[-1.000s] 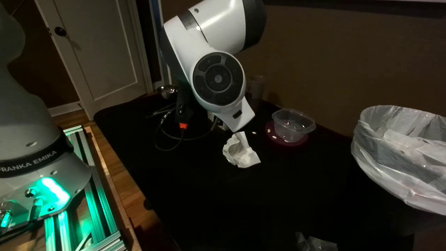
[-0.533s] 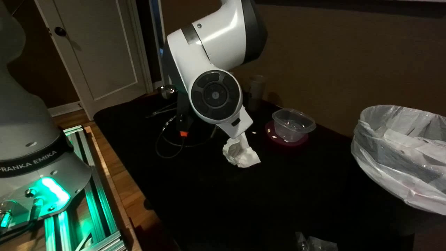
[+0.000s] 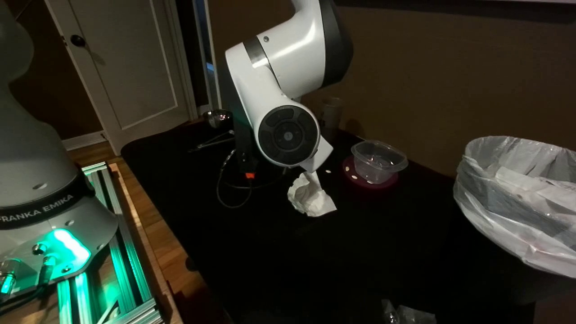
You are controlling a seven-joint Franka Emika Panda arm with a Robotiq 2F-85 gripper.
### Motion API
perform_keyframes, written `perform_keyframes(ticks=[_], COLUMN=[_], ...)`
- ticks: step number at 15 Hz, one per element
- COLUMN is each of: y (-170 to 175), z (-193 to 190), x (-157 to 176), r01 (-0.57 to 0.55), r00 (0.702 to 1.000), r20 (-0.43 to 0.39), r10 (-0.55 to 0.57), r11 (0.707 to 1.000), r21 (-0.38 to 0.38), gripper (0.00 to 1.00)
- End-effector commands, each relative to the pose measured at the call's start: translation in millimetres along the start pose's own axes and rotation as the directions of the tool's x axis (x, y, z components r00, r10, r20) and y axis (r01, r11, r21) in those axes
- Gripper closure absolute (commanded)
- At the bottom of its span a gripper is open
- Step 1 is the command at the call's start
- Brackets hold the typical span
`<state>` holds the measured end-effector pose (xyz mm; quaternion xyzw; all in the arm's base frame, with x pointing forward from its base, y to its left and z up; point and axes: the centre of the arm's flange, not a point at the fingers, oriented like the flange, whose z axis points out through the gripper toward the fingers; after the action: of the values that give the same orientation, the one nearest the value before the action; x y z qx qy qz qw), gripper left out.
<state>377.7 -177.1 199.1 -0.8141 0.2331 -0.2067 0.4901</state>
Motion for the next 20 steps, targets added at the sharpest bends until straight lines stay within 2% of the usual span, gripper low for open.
perform_keyframes(ticks=[1, 3, 8, 13, 20], y=[25.3, 36.0, 64.3, 87.4, 95.9], z=[14.7, 19.1, 29.8, 40.3, 60.3], x=[19.6, 30.3, 44.9, 44.5, 26.0], r01=[0.018, -0.019, -0.076, -0.092, -0.182], r00=[0.998, 0.995, 0.988, 0.991, 0.983], r20=[-0.058, -0.101, -0.139, -0.104, -0.054], r10=[-0.017, 0.018, 0.067, 0.081, 0.177], r11=[1.000, 1.000, 0.996, 0.990, 0.978], r21=[0.023, -0.007, -0.055, -0.107, -0.105], gripper=[0.00, 0.00, 0.00, 0.00, 0.00])
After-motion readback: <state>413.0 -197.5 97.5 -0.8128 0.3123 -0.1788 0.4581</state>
